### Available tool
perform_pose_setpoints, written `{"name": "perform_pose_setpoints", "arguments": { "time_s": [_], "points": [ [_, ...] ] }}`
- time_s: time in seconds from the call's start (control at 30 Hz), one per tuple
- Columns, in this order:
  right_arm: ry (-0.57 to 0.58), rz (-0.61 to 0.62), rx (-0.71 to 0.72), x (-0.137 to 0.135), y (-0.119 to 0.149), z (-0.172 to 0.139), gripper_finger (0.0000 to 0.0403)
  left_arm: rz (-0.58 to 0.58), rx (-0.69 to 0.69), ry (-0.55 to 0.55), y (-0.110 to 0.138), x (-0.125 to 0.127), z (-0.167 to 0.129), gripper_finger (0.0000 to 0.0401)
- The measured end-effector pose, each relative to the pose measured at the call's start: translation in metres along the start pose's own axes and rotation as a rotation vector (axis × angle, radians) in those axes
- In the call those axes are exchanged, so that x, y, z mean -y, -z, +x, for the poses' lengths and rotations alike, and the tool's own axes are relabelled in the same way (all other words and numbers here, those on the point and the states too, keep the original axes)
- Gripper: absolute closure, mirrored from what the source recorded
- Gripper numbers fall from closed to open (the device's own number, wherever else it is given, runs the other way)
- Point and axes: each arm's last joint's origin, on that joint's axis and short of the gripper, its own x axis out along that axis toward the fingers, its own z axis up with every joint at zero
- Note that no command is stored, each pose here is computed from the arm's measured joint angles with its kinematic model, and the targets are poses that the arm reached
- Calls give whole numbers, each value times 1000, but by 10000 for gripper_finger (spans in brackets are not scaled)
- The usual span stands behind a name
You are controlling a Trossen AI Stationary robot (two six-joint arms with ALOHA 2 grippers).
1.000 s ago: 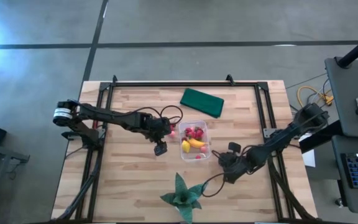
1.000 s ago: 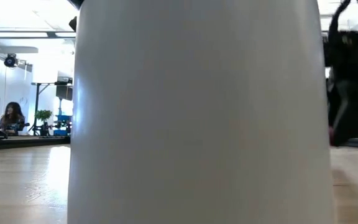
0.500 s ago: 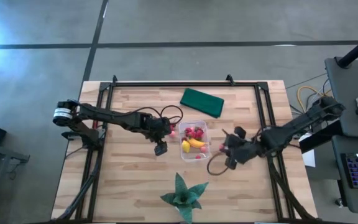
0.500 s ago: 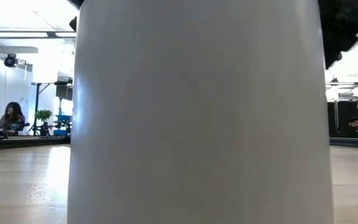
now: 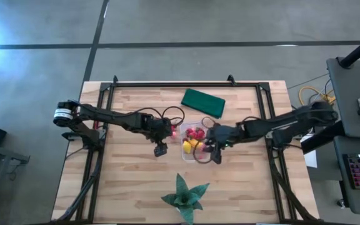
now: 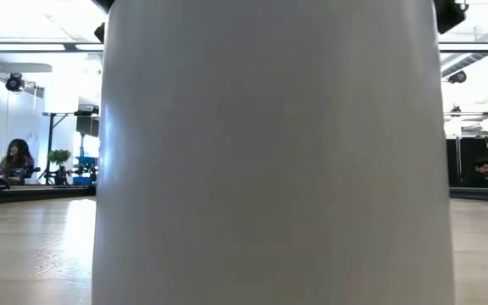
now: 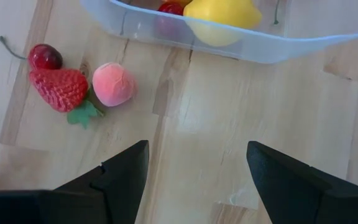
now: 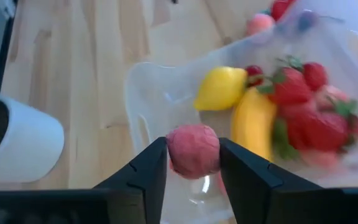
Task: Pick and placing Produce into tupperware
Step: Put the peach into the transparent bin, then put the strawberry into the transparent bin
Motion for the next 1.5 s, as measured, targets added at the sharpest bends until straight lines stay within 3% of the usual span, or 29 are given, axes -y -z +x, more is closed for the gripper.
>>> {"name": "perform_pose_setpoints", "arguments": {
  "time_s": [0.23,0.33,0.5,0.63,0.73,0.93,1.13,1.2,1.5],
  "points": [
    [18,-72,-1,-12,-28,6,222,-8,-2,-12,0,0,0,144],
    [100,-85,-19,-13,-38,-4,199,-9,9,-35,-2,0,-2,144],
    [269,-106,-67,-13,-47,-33,177,-70,-35,-171,-6,-7,-22,144],
    [325,-105,-86,-10,-46,-53,172,18,-74,-284,-5,-16,-43,144],
    [322,-69,-65,-8,-41,-67,173,79,-65,-311,-7,-27,-50,144],
    [336,71,-60,3,-17,-87,174,54,-116,-310,-5,-70,-50,144],
    [341,232,-32,14,7,-99,174,399,-146,-316,-7,-93,-50,146],
    [341,278,-23,17,13,-101,174,457,-152,-311,-7,-98,-48,146],
    [357,355,10,23,24,-101,174,435,-228,-224,-5,-119,-18,146]
  ]
}}
